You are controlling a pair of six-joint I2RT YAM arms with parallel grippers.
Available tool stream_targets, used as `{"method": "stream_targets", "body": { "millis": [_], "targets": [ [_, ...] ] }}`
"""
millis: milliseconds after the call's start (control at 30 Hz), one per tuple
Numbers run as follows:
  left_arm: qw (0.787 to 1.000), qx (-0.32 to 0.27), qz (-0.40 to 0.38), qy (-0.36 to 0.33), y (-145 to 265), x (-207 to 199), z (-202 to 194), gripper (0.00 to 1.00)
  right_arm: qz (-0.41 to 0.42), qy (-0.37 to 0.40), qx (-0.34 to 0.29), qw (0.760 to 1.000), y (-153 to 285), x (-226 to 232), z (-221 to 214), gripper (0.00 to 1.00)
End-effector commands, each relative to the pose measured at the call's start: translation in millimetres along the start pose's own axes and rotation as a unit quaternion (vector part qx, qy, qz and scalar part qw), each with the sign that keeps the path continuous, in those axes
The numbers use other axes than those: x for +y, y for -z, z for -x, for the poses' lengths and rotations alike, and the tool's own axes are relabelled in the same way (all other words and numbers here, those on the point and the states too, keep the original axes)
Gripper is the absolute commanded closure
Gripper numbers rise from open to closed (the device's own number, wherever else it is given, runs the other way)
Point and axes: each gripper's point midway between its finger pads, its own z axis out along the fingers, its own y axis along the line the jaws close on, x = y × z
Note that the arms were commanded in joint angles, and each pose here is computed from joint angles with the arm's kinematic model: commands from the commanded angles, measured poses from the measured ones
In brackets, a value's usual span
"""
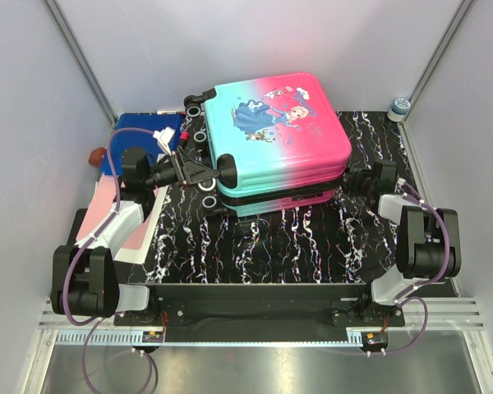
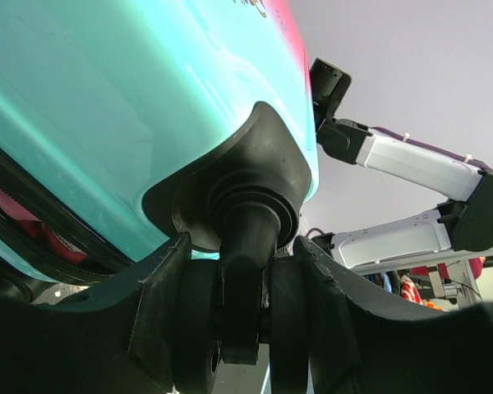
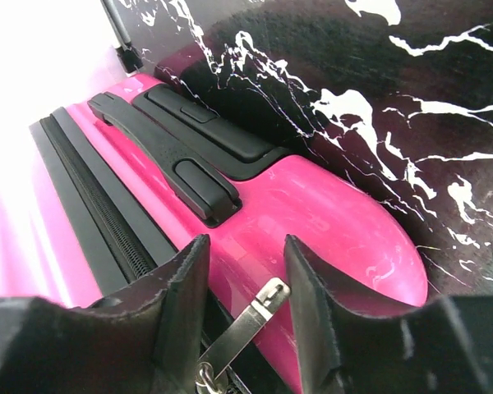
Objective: Pack the luggage
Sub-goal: Zip the luggage at the corner of the board.
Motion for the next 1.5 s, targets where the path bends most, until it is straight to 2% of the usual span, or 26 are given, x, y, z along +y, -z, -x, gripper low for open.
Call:
{"method": "stream_targets", "body": {
  "millis": [0, 67, 100, 200, 233, 833, 1467],
  "targets": [
    [0.999, -0.023, -0.014, -0.038, 2.6, -11.7, 12.4, 1.00, 0.026, -0.004, 0.029, 0.999, 12.4, 16.0, -20.4, 0.58],
    [0.999, -0.023, -0.014, -0.038, 2.6, -11.9, 12.5, 1.00, 0.025, -0.004, 0.033, 0.999, 13.1, 15.3, -21.7, 0.66],
    [0.999, -0.023, -0.015, -0.037, 2.7, -11.9, 12.0, 1.00, 0.026, -0.004, 0.036, 0.999, 13.4, 15.6, -22.8, 0.74],
    [0.999, -0.024, -0.014, -0.036, 2.8, -11.7, 11.8, 1.00, 0.026, -0.004, 0.046, 0.999, 13.4, 13.8, -26.0, 0.89],
    [0.999, -0.025, -0.015, -0.036, 2.8, -11.7, 11.7, 1.00, 0.023, -0.002, 0.047, 0.999, 13.8, 13.0, -26.2, 1.00],
    [0.999, -0.039, 0.004, -0.024, -1.4, -4.0, 7.3, 1.00, -0.014, 0.016, 0.010, 1.000, 50.3, -23.1, -26.6, 1.00],
    [0.999, -0.042, 0.007, -0.020, -3.8, -1.9, 4.6, 1.00, -0.008, 0.029, 0.021, 0.999, 72.0, -33.5, -65.7, 1.00]
  ]
}}
